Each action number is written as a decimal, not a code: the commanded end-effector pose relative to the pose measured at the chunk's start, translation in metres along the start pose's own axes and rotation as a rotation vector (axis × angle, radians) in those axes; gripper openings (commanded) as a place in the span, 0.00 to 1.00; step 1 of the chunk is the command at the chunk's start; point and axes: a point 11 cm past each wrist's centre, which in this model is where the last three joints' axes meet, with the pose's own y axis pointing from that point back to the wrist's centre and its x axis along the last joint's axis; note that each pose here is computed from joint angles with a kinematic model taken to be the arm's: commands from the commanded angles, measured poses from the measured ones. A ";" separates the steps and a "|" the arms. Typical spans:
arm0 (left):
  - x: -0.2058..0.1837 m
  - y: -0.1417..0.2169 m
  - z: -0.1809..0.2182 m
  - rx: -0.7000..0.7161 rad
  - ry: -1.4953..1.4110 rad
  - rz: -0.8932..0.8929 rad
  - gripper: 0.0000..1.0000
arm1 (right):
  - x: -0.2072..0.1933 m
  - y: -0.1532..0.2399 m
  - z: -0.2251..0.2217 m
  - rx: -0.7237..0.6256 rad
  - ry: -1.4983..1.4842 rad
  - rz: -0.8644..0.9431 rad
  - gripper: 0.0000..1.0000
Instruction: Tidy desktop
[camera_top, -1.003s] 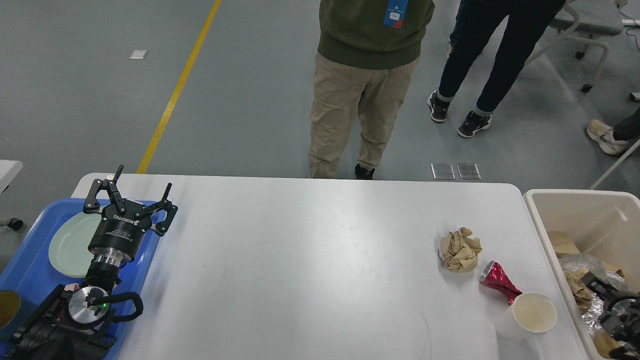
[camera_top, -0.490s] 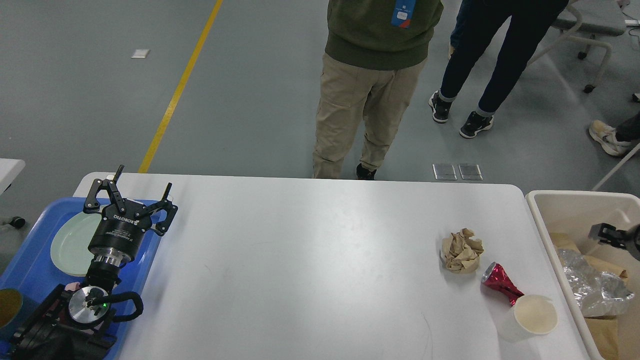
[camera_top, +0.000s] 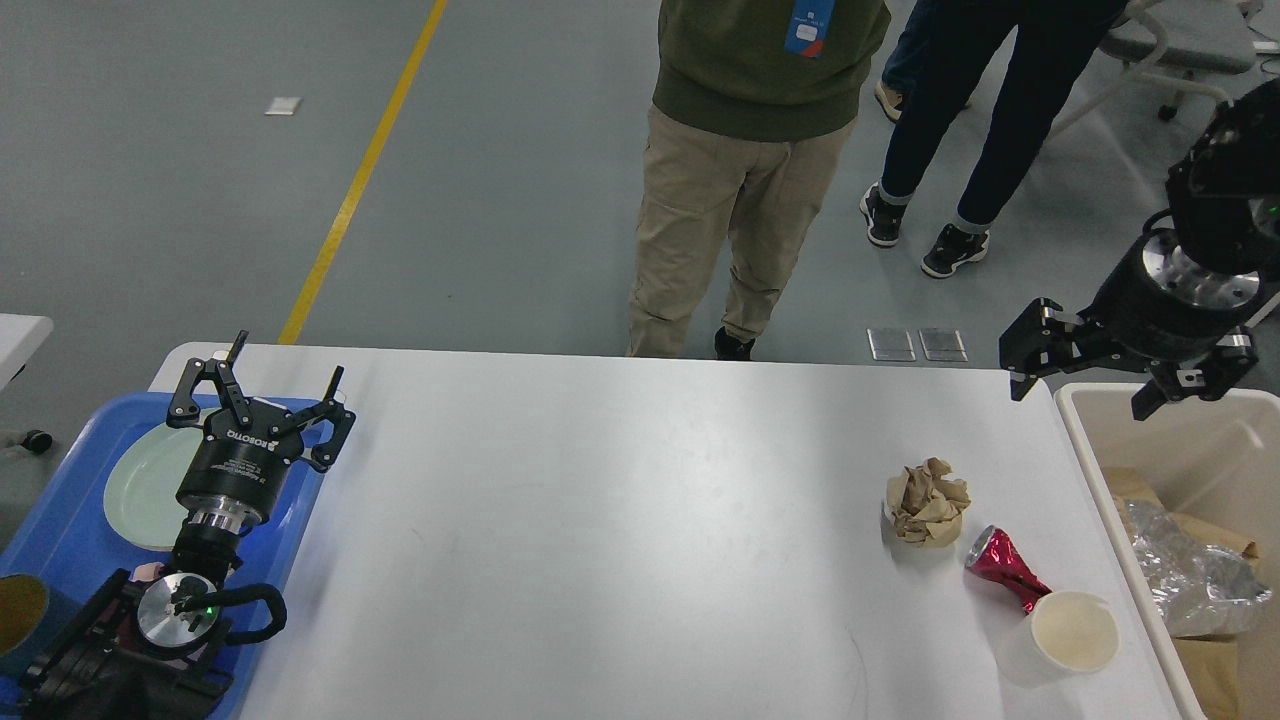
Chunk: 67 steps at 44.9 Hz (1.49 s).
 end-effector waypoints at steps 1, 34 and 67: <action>0.000 0.000 0.000 0.000 0.000 0.000 0.96 | -0.021 0.036 -0.020 0.053 0.041 0.004 1.00; 0.000 0.000 0.000 0.000 0.000 0.000 0.96 | -0.060 0.052 -0.064 0.147 0.134 -0.013 1.00; 0.000 0.000 0.000 0.000 0.000 0.000 0.96 | -0.002 -0.187 -0.038 0.092 -0.043 0.221 1.00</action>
